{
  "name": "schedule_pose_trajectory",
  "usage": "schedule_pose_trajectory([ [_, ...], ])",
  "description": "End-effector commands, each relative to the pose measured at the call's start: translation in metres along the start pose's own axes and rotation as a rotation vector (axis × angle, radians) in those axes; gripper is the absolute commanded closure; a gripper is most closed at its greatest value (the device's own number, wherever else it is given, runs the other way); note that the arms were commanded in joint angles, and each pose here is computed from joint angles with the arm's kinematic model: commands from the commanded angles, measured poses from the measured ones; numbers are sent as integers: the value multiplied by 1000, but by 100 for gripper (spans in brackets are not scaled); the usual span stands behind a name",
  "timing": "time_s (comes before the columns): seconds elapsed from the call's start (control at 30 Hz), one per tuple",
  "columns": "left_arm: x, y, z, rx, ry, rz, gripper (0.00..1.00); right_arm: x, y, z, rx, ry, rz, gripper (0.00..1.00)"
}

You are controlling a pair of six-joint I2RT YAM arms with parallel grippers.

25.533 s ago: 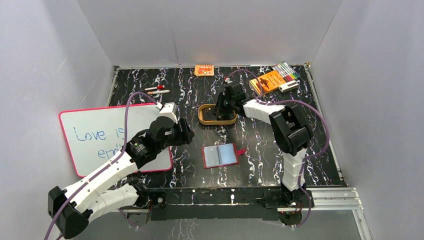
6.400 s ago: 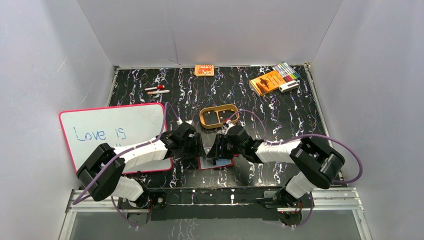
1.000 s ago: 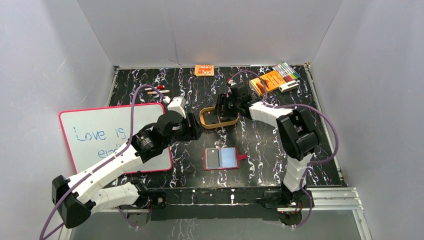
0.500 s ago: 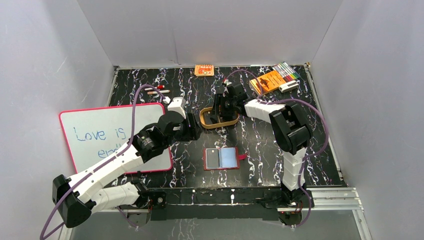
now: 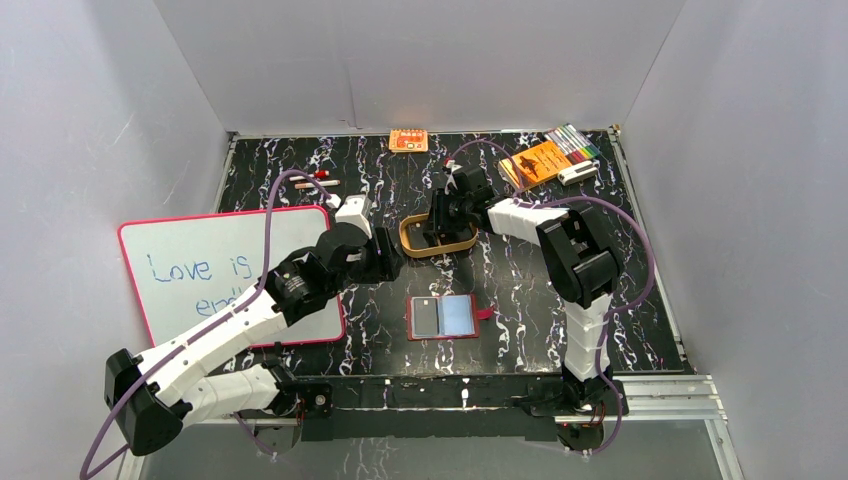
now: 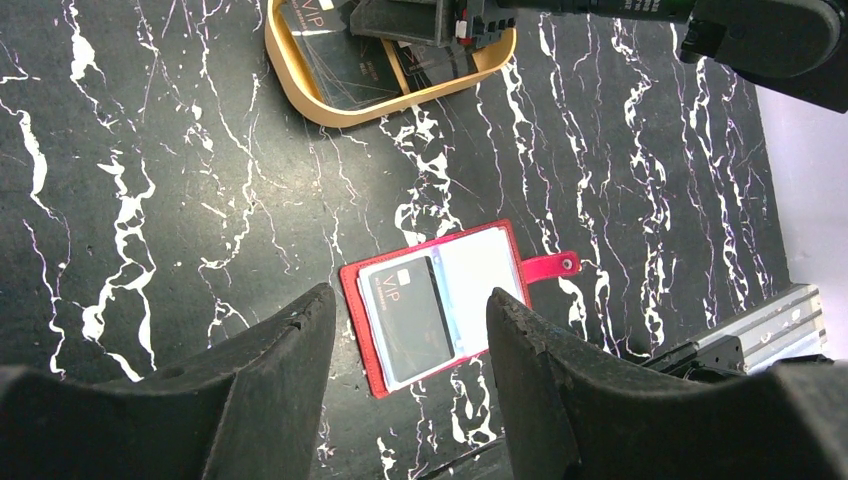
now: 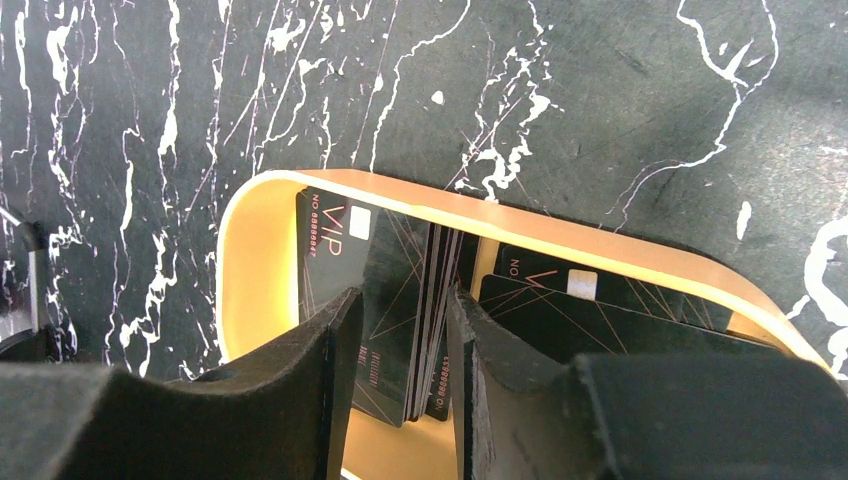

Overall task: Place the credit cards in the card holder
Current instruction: Pick up the credit card from the storage box.

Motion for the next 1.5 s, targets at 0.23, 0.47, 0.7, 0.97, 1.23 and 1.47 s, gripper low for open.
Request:
schedule_pose_trajectory([
  [0.23, 2, 0, 5, -21, -5, -14, 45, -9, -6, 13, -58, 32, -30, 48],
  [0.47, 3, -1, 6, -25, -5, -10, 45, -5, -10, 11, -47, 31, -12, 54],
  [0.7, 4, -1, 6, -27, -6, -9, 45, -5, -8, 9, -28, 28, -15, 66],
  [0.97, 4, -2, 7, -30, -8, -8, 45, -6, -1, 6, -12, 7, -43, 79],
  [1.23, 5, -2, 7, -32, -6, -6, 45, -10, 9, 4, -16, -7, -69, 85],
  [1.47, 6, -3, 7, -33, -5, -5, 45, -13, 20, -1, -25, -27, -89, 88],
])
Point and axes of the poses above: each gripper's point midway between its finger pads, its own y axis back along the fingers, its own z axis along the line the jaws close on, x = y × z, the point moved 7 cm from there along y, back along the fingers
